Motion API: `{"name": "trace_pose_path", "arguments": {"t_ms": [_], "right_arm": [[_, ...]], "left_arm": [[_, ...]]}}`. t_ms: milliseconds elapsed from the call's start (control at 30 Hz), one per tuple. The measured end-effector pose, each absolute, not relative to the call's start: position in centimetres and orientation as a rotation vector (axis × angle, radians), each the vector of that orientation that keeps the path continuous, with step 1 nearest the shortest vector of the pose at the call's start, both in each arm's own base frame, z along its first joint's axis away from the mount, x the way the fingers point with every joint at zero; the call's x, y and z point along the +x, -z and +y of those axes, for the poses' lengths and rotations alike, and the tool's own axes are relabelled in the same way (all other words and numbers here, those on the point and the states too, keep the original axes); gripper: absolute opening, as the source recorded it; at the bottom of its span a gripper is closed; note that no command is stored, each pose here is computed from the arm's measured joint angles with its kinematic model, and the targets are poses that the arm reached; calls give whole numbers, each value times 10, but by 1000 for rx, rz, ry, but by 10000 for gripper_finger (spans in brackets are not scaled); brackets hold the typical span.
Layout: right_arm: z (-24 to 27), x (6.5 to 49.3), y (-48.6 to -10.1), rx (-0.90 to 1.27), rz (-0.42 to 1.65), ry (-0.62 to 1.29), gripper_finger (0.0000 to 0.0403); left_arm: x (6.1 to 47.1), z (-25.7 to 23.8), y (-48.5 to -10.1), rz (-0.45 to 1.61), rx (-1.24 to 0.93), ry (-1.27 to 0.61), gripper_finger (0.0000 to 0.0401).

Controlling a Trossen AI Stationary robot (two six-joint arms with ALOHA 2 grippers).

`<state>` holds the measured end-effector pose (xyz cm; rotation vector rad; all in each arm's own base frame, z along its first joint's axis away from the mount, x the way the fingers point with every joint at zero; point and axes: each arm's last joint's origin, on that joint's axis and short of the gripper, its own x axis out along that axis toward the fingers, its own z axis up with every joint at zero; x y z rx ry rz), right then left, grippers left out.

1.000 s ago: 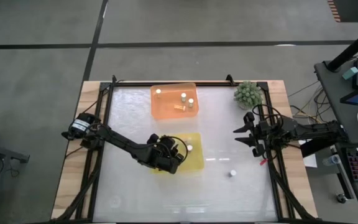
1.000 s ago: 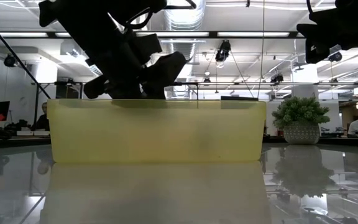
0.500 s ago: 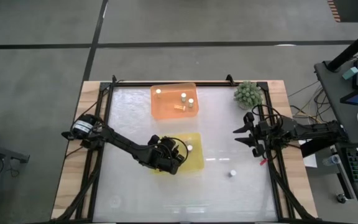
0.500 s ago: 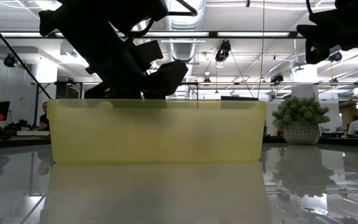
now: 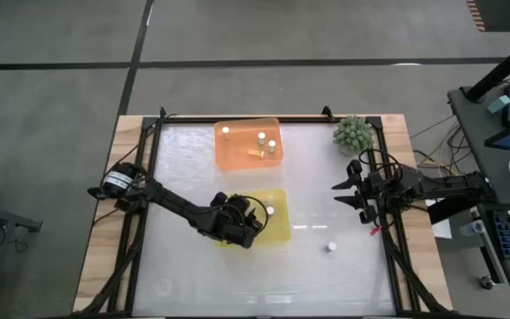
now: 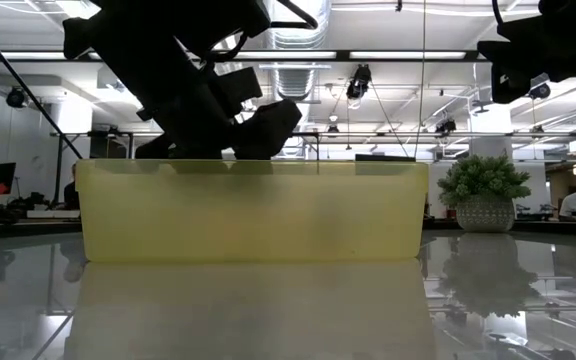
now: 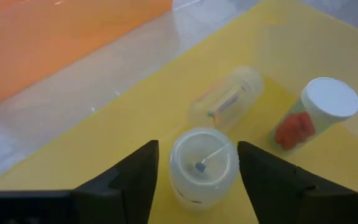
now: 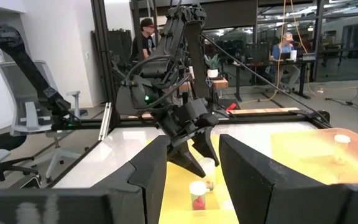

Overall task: Pick and place medicine bottles into bin by pill shape (circle, oval)
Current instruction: Put the transparent capsule bottle into the yellow bin, then put the blue capsule bottle into the yellow bin

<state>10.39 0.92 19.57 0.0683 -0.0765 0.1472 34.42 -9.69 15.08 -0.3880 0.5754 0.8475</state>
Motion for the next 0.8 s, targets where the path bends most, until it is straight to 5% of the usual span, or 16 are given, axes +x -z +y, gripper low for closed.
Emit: {"name": "trace_pose_path", "arguments": {"t_ms": [500,800], "right_arm": [[9,104,-196,131,-73,-149,139],[9,105,-193,258,-46,-152,139]], "left_arm": [[331,-94,-216,509,-309,-722,212],[311,-104,-271,472,37,-420,212]]}}
